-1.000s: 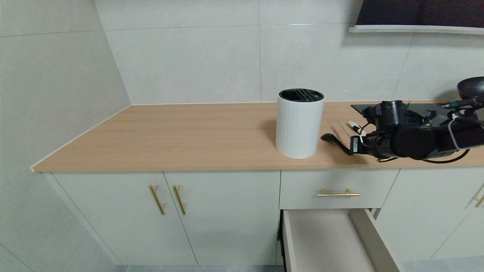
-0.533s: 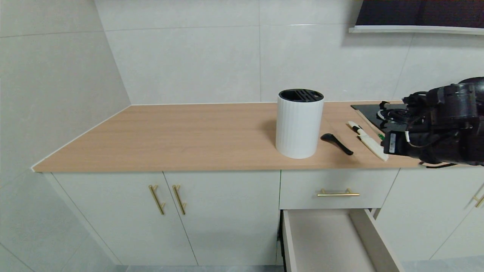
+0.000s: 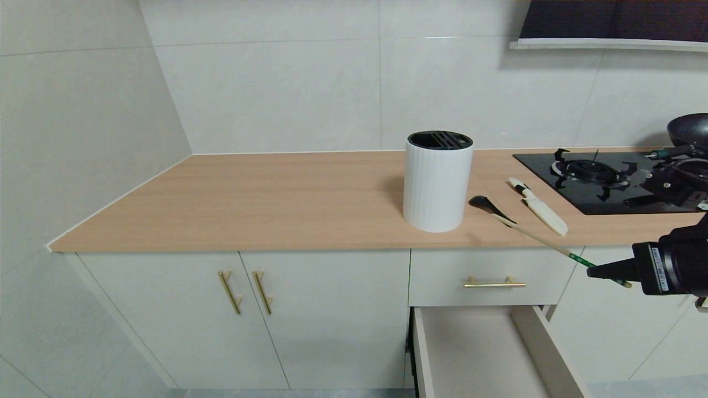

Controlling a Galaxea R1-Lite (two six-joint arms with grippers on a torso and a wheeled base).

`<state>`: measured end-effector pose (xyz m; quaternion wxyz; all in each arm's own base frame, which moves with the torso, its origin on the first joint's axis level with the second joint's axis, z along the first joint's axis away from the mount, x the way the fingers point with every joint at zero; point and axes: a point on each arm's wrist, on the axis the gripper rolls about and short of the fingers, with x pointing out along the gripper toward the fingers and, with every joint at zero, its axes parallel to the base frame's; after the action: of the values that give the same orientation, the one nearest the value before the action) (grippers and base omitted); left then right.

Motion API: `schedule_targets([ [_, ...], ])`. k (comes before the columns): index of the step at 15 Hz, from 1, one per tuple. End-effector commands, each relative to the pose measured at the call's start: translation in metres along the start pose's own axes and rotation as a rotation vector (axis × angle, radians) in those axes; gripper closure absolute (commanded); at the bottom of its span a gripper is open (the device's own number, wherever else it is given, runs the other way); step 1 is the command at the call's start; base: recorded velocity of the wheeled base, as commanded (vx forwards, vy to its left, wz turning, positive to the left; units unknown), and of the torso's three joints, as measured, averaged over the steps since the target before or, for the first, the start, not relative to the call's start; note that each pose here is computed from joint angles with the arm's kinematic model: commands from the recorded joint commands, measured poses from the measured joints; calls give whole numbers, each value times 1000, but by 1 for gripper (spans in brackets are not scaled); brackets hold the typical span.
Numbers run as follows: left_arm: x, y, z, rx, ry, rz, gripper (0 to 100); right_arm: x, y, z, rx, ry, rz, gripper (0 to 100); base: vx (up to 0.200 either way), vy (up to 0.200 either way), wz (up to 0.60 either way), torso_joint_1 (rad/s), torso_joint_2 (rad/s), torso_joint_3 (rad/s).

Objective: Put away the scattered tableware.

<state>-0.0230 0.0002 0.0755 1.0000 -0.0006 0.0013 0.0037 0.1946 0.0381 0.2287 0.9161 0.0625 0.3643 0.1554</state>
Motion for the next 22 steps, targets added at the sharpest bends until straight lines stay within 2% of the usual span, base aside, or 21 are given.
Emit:
schedule_targets([
  [1, 0, 0, 0, 0, 1, 0, 0, -7, 2, -4, -9, -12, 18, 100, 0, 0, 0, 0, 0, 0],
  [7, 0, 0, 0, 0, 1, 0, 0, 9, 9, -18, -93, 76, 68, 100, 0, 0, 0, 0, 0, 0],
  [14, 0, 0, 0, 0, 1, 0, 0, 23, 7, -25, -140, 138, 68, 100, 0, 0, 0, -9, 22, 14],
  [22, 0, 0, 0, 0, 1, 0, 0, 31, 5, -27, -136, 168, 68, 100, 0, 0, 0, -179, 445, 263],
])
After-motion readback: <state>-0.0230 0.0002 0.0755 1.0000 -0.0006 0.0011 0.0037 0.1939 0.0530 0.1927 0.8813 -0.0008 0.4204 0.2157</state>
